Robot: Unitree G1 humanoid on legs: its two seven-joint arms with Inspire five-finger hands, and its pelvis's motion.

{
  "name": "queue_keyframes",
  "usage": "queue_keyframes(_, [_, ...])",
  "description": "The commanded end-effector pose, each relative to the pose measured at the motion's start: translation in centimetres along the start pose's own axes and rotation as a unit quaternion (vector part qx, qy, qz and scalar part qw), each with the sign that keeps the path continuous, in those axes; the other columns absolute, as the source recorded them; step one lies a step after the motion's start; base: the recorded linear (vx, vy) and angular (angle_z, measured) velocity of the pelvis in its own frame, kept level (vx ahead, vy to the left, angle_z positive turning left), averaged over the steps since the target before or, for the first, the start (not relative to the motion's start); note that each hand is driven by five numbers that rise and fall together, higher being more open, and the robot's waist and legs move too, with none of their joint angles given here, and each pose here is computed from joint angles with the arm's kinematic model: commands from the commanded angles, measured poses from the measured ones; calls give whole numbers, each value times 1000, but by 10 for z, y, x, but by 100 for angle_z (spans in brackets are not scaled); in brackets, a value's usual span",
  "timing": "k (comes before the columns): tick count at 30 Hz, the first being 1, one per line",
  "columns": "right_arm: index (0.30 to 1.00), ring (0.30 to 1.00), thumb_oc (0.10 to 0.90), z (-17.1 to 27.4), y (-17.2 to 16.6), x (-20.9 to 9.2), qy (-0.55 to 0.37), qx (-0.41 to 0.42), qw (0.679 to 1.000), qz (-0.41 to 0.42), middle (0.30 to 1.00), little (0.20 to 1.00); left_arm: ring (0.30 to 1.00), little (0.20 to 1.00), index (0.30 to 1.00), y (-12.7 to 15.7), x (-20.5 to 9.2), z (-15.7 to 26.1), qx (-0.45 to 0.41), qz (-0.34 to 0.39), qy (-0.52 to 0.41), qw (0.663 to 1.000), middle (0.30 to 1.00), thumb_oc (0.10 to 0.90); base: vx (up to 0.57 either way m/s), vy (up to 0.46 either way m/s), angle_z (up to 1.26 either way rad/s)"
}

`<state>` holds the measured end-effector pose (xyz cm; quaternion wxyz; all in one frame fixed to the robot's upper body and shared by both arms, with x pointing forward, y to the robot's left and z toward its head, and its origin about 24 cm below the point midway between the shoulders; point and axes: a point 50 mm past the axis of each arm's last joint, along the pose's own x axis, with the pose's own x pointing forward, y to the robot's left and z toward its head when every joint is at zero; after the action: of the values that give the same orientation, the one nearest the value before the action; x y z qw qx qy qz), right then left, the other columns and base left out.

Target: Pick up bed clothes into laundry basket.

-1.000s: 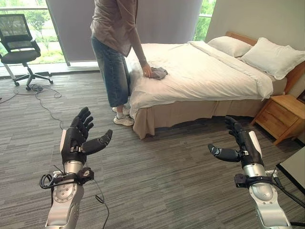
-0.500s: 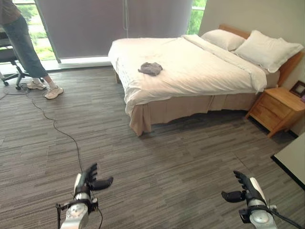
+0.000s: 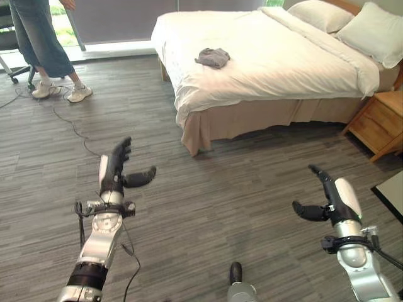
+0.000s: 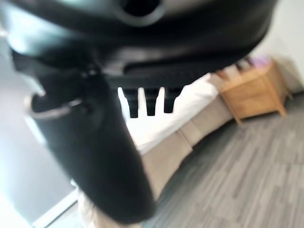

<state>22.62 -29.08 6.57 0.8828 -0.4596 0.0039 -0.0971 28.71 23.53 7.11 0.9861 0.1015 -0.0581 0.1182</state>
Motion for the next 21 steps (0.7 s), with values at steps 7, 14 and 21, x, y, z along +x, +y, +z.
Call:
queue_keyframes(7, [900,900,800,53,-51,35,-137,-29,985,-104,900,900,900,900,900,12,-13,31,-31,-6,-100,994,900,800,470,-400,1])
queue_keyframes(14, [900,900,800,59,-36,37,-148,-27,986,-68,900,900,900,900,900,24,-35,11,-16,7,-56,998,900,800,475,27,-31])
queue_keyframes(21, [900,900,800,69,-25,38,-168,-5,985,-31,900,900,900,900,900,36,-51,-5,-7,12,-18,1000,900,800,564,46,-25])
